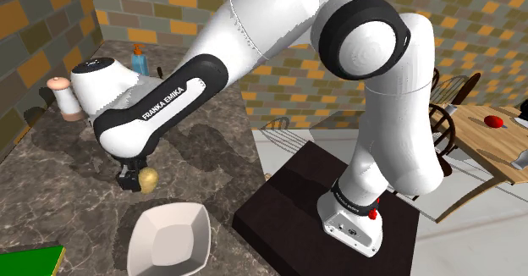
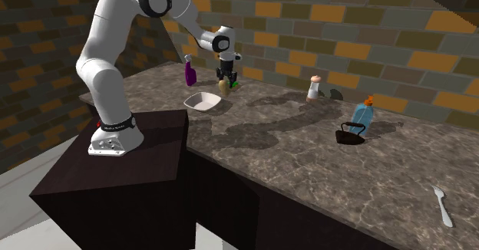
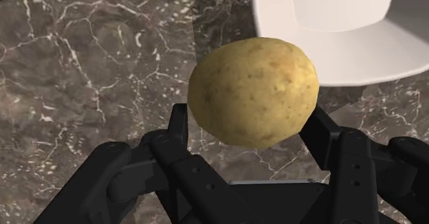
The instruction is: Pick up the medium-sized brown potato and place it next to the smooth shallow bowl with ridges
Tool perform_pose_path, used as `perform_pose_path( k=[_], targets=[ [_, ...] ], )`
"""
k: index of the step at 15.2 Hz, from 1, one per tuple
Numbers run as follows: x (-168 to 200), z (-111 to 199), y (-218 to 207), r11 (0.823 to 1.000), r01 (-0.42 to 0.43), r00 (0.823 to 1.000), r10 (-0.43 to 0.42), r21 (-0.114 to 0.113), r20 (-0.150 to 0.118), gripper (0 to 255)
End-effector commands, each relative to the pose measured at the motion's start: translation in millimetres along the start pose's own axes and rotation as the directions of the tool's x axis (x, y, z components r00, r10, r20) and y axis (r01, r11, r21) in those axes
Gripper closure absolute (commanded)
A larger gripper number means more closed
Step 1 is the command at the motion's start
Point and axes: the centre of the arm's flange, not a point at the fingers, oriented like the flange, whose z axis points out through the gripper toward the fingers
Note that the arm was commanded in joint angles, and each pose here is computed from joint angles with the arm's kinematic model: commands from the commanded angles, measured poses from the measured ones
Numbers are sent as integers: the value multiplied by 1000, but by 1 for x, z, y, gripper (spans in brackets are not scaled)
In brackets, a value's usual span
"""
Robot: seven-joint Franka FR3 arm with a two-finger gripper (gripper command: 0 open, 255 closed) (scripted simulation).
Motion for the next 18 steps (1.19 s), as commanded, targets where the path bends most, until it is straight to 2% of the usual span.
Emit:
perform_pose_path(
  k=[1,18],
  targets=[
    [8,3,-9,1000,-1,1000,1,0,0,255],
    [15,93,-7,1000,-1,1000,1,0,0,255]
  ],
)
